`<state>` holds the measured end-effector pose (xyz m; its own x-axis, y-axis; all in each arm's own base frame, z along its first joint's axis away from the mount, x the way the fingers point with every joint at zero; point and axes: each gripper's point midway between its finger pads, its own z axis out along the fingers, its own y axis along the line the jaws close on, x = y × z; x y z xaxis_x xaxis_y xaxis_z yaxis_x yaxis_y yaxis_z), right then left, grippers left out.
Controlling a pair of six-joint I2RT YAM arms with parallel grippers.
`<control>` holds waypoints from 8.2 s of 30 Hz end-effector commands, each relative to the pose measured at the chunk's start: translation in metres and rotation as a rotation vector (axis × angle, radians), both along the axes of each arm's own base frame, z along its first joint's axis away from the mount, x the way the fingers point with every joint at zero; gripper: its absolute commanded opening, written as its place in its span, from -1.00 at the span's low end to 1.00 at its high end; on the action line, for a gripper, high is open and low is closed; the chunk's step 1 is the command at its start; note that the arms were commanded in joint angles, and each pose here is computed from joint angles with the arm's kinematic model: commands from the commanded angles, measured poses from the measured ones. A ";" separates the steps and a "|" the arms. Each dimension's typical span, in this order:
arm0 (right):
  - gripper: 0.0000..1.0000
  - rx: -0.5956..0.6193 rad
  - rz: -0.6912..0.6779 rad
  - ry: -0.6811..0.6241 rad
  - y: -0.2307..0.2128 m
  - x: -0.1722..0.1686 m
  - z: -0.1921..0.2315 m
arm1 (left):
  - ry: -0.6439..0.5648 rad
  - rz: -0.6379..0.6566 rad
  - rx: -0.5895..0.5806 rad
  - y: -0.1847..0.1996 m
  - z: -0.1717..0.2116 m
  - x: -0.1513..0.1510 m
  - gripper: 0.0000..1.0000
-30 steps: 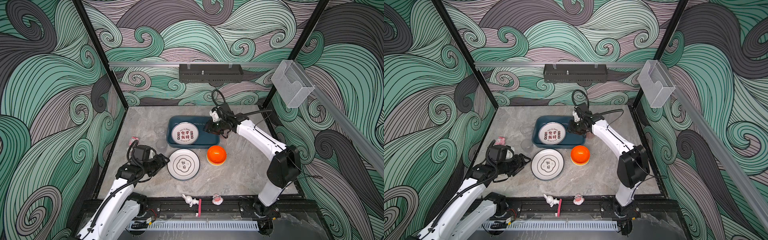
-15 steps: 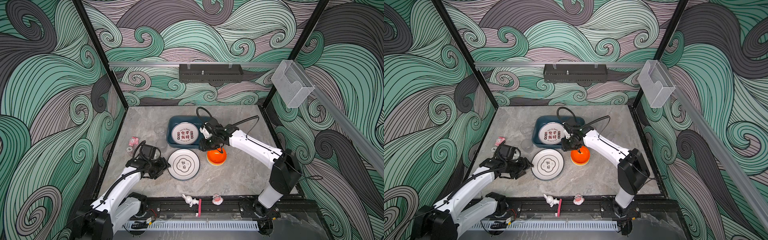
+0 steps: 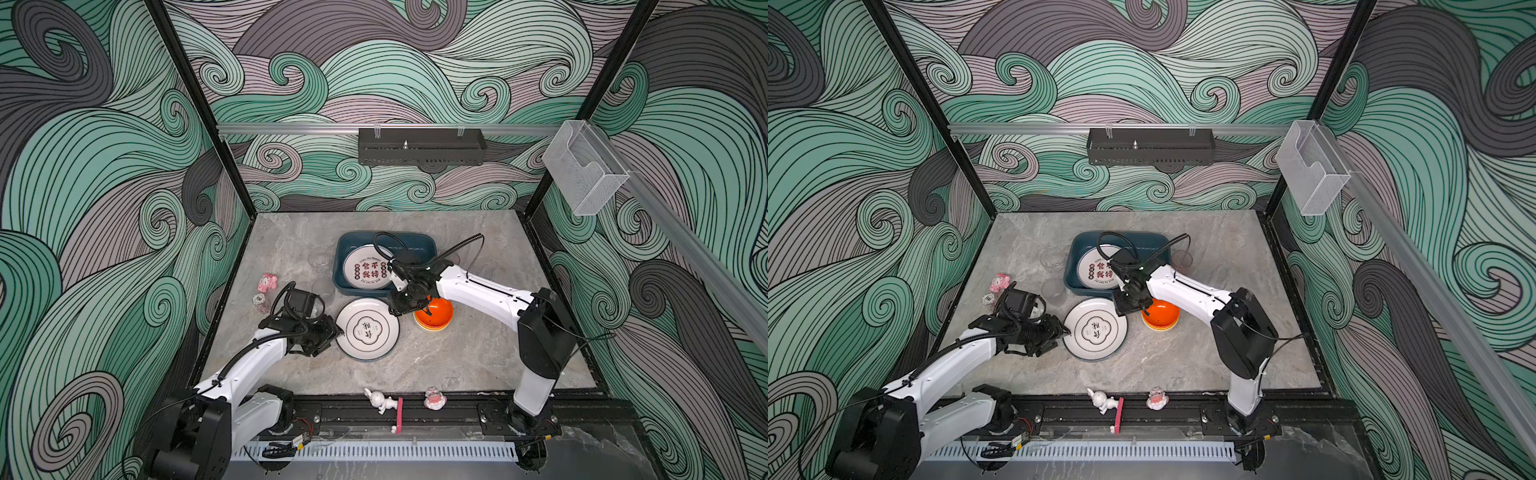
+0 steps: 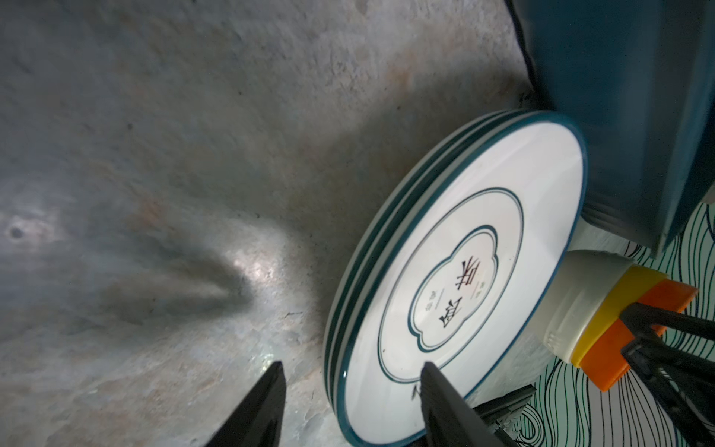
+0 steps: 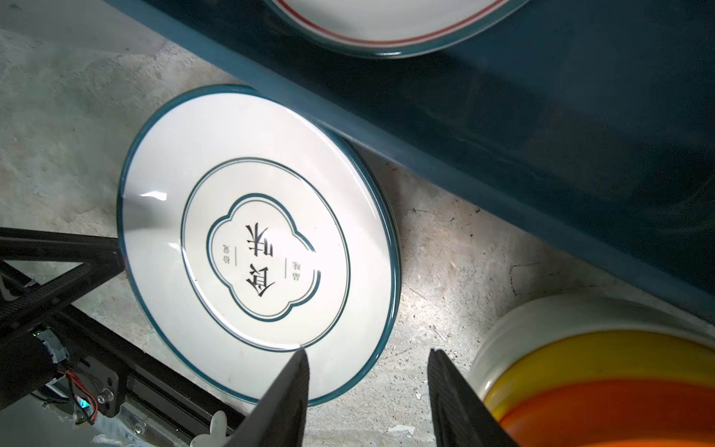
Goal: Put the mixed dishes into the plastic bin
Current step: 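Move the right gripper back to the green-rimmed white plate stack, then pinch the green-rimmed plate rim with the right gripper while left gripper holds, then lift the top green-rimmed plate upright with the right gripper, then carry the upright plate with the right gripper over the teal bin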
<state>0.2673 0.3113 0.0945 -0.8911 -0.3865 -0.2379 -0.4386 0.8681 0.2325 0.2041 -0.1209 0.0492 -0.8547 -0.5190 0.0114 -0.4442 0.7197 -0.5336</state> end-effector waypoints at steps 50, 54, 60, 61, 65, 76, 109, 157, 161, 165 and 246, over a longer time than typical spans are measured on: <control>-0.13 -0.075 0.061 0.057 0.024 -0.001 -0.040 | 0.031 -0.018 -0.028 -0.008 -0.016 -0.001 -0.19; -0.21 -0.072 0.068 0.062 0.026 -0.003 -0.040 | 0.029 -0.018 -0.029 -0.008 -0.015 -0.001 -0.23; -0.27 -0.070 0.076 0.071 0.027 -0.005 -0.042 | 0.030 -0.019 -0.033 -0.009 -0.015 -0.001 -0.27; -0.27 -0.069 0.077 0.072 0.028 -0.005 -0.042 | 0.028 -0.019 -0.033 -0.009 -0.014 -0.001 -0.28; -0.21 -0.078 0.075 0.065 0.026 -0.005 -0.042 | 0.030 -0.019 -0.032 -0.009 -0.014 -0.002 -0.28; -0.04 -0.101 0.057 -0.024 0.015 0.004 -0.019 | 0.030 -0.016 -0.029 -0.008 -0.014 -0.003 -0.29; -0.30 -0.104 0.082 0.057 0.025 -0.001 -0.045 | 0.024 -0.014 -0.035 -0.007 -0.012 -0.006 -0.30; -0.39 -0.038 0.107 0.053 0.034 -0.007 -0.025 | -0.022 0.000 -0.044 -0.002 0.013 -0.018 -1.00; -0.20 -0.011 0.082 0.002 0.030 -0.004 -0.001 | -0.055 -0.004 -0.053 -0.003 0.025 -0.015 -1.00; -0.13 0.027 0.055 -0.043 0.023 -0.001 0.025 | -0.101 -0.017 -0.066 -0.005 0.042 -0.012 -1.00; -1.00 0.632 -0.334 -0.023 -0.039 0.089 0.106 | -0.382 -0.035 -0.182 -0.023 0.134 -0.002 0.37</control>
